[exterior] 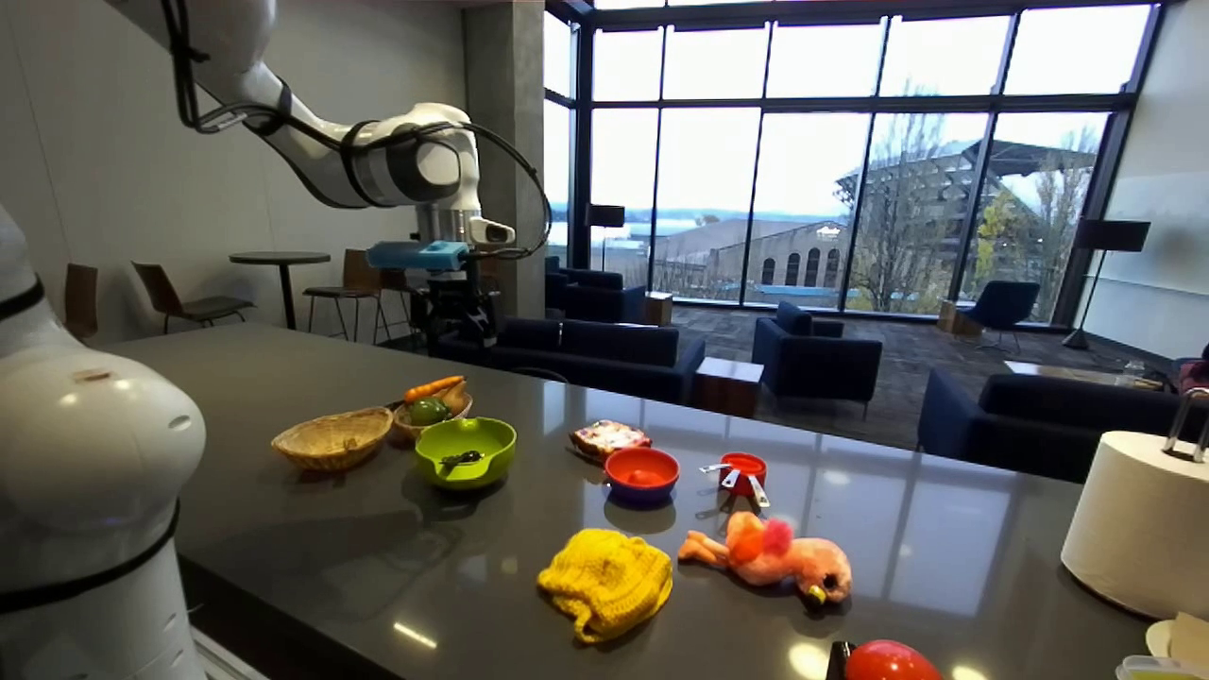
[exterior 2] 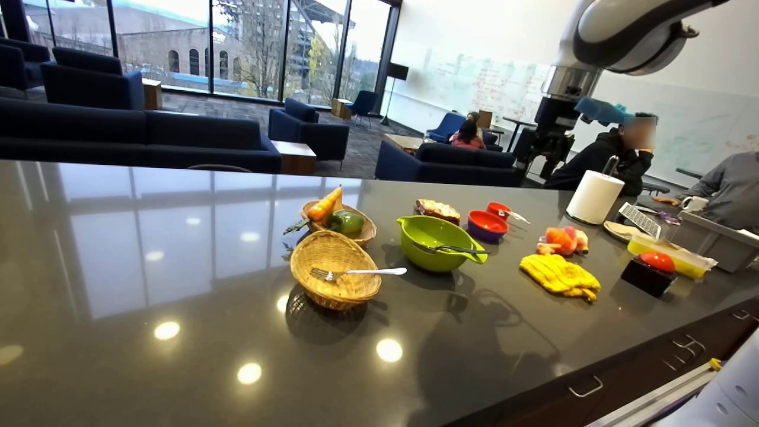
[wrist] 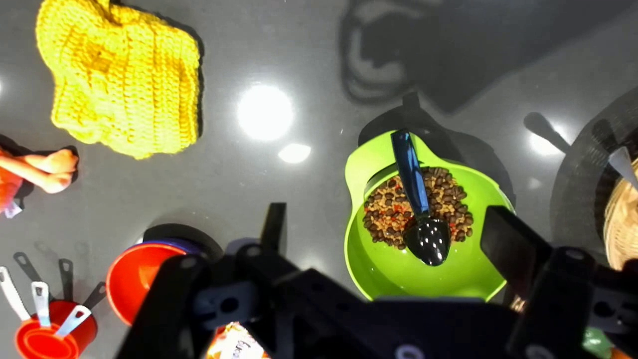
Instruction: Put the brown packet inside the green bowl
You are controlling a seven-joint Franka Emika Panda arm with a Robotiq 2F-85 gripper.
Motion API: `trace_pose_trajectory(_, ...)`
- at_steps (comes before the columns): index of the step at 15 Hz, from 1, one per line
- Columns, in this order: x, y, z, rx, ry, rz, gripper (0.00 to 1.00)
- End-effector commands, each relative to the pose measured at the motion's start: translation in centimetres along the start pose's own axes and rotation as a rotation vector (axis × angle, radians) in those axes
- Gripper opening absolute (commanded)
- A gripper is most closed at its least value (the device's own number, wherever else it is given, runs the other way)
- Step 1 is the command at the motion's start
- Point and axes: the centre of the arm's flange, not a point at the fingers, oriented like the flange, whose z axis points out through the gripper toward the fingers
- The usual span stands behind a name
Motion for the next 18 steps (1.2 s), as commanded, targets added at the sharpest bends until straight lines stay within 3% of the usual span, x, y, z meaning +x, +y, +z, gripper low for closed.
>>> trace_pose_trajectory(1, 5.6, 0.3, 0.8, 0.004, 0.006, -0.024, 1.0)
trace_pose_trajectory(4, 9.3, 0.9, 1.3, -0.009, 0.017, -0.007, 1.0)
trace_pose_trajectory(12, 16.2, 7.3, 2.2, -0.009, 0.033, 0.138, 1.0)
trace_pose_trajectory(18, 22.8, 9.0, 3.3, 0.007, 0.065, 0.182, 1.0)
